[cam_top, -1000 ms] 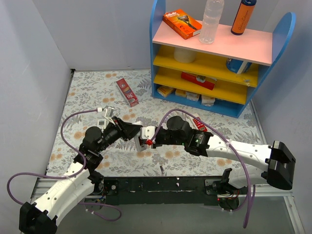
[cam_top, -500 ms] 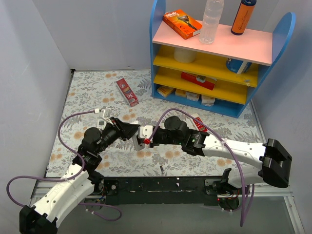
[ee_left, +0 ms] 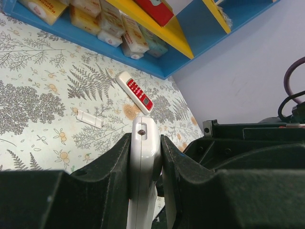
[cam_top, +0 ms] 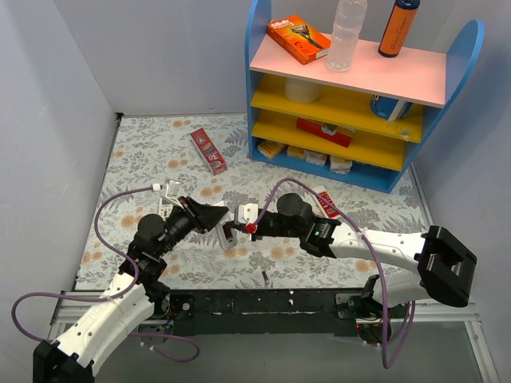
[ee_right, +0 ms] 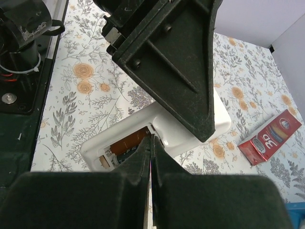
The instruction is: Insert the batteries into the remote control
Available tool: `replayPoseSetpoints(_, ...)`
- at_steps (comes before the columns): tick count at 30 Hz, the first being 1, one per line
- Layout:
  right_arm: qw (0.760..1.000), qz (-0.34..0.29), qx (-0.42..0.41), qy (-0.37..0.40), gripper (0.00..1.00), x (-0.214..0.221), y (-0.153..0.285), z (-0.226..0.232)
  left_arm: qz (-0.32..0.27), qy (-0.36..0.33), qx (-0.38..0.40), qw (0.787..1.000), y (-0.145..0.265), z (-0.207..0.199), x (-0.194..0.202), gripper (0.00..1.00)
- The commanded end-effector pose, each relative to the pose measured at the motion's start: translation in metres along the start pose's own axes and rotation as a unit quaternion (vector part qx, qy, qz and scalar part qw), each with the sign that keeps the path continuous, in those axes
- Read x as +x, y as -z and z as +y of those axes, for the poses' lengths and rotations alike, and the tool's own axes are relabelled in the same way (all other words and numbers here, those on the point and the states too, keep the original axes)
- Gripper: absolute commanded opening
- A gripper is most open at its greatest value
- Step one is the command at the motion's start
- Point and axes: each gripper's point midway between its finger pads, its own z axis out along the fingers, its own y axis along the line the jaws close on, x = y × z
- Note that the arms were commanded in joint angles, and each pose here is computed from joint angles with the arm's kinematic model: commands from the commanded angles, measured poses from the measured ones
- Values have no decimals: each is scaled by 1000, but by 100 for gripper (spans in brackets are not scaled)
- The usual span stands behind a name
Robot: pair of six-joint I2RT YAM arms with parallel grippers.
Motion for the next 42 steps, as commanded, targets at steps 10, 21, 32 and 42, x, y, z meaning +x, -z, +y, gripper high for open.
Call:
replayPoseSetpoints(10,987,151,31,-54,1,105,11,16,-79,5,109,991,11,-63,-46,0)
replayPoseSetpoints(21,993,95,52,-50,16,59,7,-1,-59,11,44,997,-2,-27,-30,0)
replayPoseSetpoints(32,964,134,151,-173,30,35,32,-30,-58,-13,-24,998,-3,5,-23,0)
replayPoseSetpoints(42,931,80,167,-313,61,10,25,-26,-59,-22,-13,998,-2,1,-24,0)
